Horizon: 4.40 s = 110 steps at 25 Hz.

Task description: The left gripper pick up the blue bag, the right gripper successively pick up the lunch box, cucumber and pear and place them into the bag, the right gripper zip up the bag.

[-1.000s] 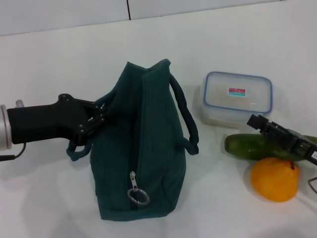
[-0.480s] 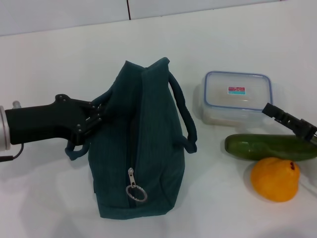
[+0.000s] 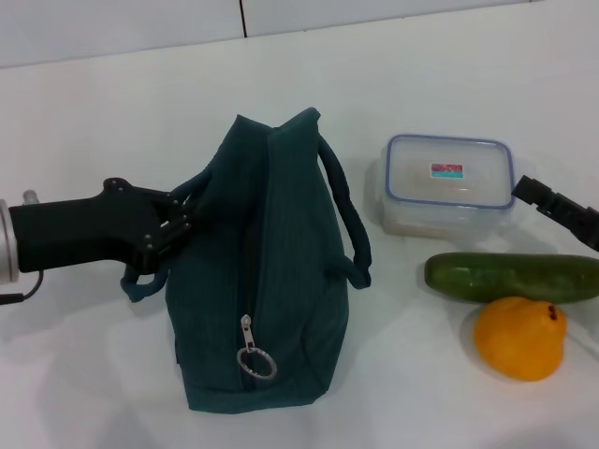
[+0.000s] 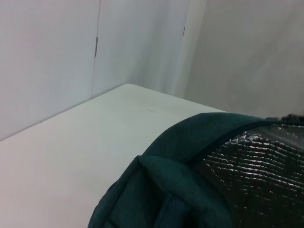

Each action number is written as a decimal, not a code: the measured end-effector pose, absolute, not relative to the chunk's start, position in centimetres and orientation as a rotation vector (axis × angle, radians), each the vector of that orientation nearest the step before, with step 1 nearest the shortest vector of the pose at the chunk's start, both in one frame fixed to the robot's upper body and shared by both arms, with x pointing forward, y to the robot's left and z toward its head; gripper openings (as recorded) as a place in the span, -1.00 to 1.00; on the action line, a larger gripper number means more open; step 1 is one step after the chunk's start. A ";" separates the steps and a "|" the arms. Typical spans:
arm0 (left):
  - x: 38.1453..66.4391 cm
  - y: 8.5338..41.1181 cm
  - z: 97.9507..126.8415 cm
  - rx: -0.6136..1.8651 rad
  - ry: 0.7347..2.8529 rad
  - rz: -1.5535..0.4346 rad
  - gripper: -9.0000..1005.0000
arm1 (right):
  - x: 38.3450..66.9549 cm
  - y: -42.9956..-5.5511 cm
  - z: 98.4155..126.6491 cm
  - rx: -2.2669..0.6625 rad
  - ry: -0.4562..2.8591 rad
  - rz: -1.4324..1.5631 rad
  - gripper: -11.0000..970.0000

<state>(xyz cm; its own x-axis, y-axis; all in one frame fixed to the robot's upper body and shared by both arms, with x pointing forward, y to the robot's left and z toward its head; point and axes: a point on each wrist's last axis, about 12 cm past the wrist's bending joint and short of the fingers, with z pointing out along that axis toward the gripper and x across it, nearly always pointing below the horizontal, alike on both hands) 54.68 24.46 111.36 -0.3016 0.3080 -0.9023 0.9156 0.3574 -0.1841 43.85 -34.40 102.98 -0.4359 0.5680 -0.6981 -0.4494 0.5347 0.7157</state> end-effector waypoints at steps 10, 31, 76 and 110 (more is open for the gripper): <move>54.6 24.5 111.4 1.079 1.802 -0.944 -0.88 | 43.7 -33.4 102.9 0.015 1.692 1.187 0.55; 54.8 24.2 111.7 1.093 1.788 -0.946 -0.88 | 45.9 -32.9 102.6 0.026 1.781 1.169 0.55; 55.1 23.7 112.1 1.150 1.753 -0.943 -0.88 | 46.2 -36.2 102.8 0.618 1.562 1.222 0.53; 54.6 23.0 111.9 1.210 1.738 -0.979 -0.89 | 51.9 -31.9 102.0 0.879 1.675 1.391 0.45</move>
<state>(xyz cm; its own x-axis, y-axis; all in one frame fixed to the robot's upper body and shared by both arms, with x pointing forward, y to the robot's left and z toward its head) 54.61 22.95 111.94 -0.2358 0.3498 -0.9066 0.9567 0.2473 -0.1535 51.91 -31.87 102.04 -0.4627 0.8767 -0.1316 0.0320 0.1648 0.9858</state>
